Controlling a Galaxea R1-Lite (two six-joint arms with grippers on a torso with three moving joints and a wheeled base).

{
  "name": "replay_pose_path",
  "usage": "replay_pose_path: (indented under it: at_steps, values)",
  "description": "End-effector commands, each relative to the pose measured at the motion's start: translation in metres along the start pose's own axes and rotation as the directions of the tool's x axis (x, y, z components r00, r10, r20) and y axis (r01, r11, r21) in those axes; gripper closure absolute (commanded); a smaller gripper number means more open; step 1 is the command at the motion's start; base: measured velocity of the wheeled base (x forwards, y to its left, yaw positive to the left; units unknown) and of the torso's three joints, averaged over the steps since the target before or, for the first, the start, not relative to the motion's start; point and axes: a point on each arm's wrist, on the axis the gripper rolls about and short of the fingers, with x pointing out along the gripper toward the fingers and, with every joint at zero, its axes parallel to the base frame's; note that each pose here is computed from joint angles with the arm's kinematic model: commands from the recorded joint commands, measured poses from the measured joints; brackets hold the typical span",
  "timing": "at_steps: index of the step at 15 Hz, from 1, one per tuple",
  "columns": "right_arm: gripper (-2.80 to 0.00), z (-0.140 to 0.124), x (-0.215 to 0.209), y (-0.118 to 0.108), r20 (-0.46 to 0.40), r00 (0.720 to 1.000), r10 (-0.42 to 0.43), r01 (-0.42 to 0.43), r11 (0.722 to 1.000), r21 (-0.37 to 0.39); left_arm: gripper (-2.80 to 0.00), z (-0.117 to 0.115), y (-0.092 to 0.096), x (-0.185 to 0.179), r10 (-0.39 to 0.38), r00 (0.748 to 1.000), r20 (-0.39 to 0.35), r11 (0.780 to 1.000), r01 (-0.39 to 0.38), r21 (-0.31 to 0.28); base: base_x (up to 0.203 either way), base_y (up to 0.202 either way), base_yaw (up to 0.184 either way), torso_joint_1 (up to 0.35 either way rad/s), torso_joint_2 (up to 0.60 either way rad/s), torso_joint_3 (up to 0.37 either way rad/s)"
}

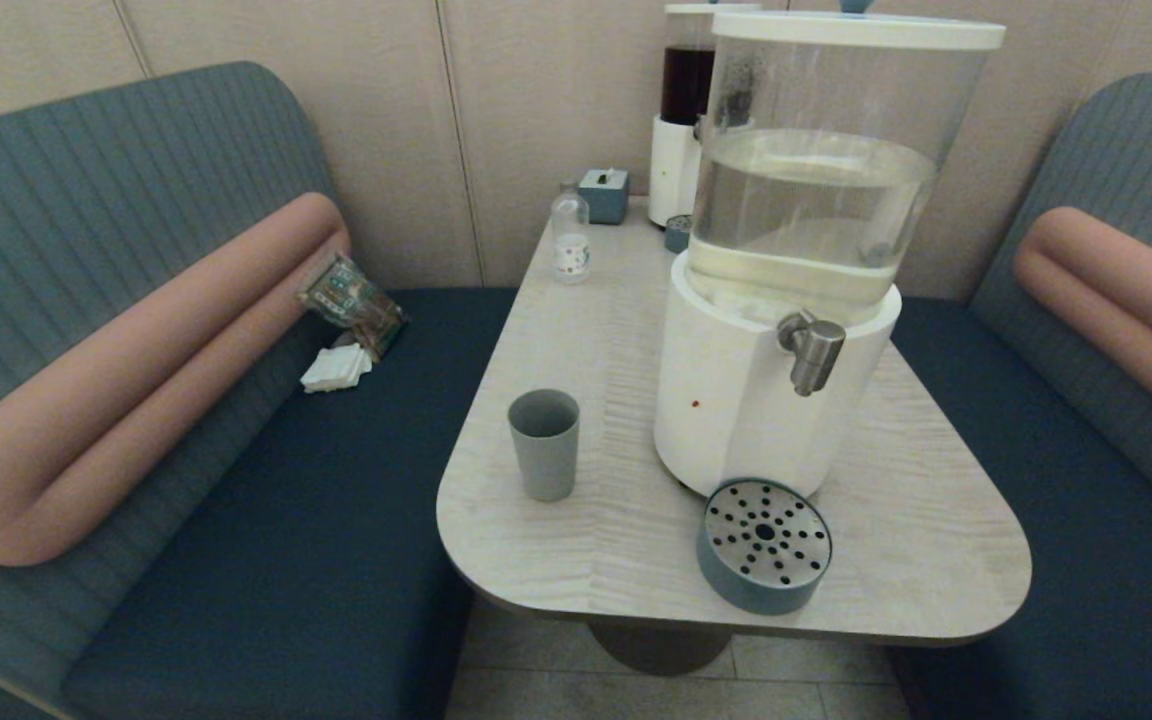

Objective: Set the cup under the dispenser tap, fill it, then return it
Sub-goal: Pick up the cup

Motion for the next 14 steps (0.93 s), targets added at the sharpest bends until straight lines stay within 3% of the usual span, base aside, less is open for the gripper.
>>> replay_pose_path:
  at_steps: [1, 4, 6, 7, 9, 11, 14]
  values:
    - [0.00, -0.004, 0.001, 0.000, -0.014, 1.000, 0.000, 0.000, 1.000, -0.001, 0.00, 0.004, 0.000, -0.001, 0.004, 1.000, 0.017, 1.000, -0.004, -0.010, 0.000, 0.000, 0.000, 0.000, 0.00, 0.000]
    - [0.00, -0.004, 0.001, 0.000, -0.014, 1.000, 0.000, 0.000, 1.000, -0.001, 0.00, 0.050, 0.003, -0.017, -0.006, 0.995, 0.099, 0.999, 0.010, -0.037, 0.000, 0.000, 0.000, 0.000, 0.00, 0.000]
    - [0.00, -0.004, 0.001, 0.000, -0.014, 1.000, -0.001, 0.001, 1.000, -0.001, 0.00, 0.091, 0.003, -0.023, -0.086, 0.992, 0.092, 0.994, 0.092, -0.067, 0.000, 0.000, 0.000, 0.000, 0.00, 0.000]
    - [0.00, -0.004, 0.001, 0.000, -0.014, 1.000, 0.000, 0.000, 1.000, -0.001, 0.00, 0.112, 0.004, -0.019, -0.158, 0.984, 0.078, 0.980, 0.166, -0.108, 0.000, 0.000, 0.000, 0.000, 0.00, 0.000]
    - [0.00, -0.004, 0.001, 0.000, -0.014, 1.000, -0.001, 0.001, 1.000, -0.001, 0.00, 0.149, 0.004, 0.001, -0.328, 0.943, 0.055, 0.927, 0.333, -0.172, 0.000, 0.000, 0.000, 0.000, 0.00, 0.000]
    - [0.00, -0.004, 0.001, 0.000, -0.013, 1.000, 0.000, 0.000, 1.000, -0.001, 0.00, 0.174, 0.002, 0.040, -0.469, 0.881, 0.063, 0.863, 0.472, -0.180, 0.000, 0.000, 0.000, 0.000, 0.00, 0.000]
    - [0.00, -0.004, 0.001, 0.000, -0.014, 1.000, 0.000, 0.000, 1.000, -0.001, 0.00, 0.188, -0.003, 0.107, -0.644, 0.735, 0.212, 0.744, 0.666, -0.050, 0.000, 0.000, 0.000, 0.000, 0.00, 0.000]
